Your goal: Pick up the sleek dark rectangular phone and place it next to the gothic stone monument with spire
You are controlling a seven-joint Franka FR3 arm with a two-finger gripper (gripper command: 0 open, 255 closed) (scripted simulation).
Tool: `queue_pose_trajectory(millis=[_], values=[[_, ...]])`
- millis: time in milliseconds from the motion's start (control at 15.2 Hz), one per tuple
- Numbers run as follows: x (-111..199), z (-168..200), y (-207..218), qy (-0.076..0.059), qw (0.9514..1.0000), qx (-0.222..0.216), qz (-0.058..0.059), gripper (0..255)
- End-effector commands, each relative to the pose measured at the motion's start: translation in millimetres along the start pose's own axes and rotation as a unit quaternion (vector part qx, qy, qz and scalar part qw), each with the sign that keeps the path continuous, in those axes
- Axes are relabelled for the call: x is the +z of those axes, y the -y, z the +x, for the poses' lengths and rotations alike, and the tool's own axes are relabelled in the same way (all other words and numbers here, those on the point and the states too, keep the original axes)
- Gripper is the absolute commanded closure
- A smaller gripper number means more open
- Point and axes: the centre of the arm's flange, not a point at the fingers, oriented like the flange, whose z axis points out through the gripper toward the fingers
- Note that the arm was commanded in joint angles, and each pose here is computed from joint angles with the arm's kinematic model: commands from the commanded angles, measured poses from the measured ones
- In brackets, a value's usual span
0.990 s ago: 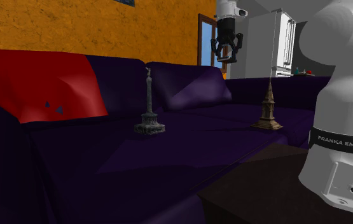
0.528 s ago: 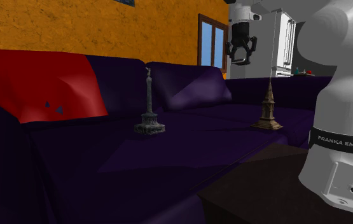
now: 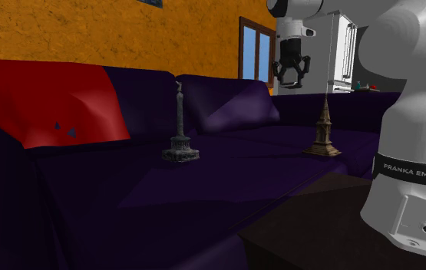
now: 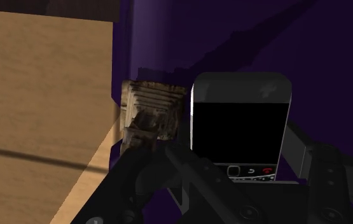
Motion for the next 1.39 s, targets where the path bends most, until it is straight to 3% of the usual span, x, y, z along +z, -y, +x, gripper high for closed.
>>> queue_pose_trajectory(millis=[0,1320], values=[[11.0,-0.8,0.7,0.0,1.0,0.0,0.0,255],[116.4,-4.2,5.8,0.0,1.0,0.0,0.0,255]])
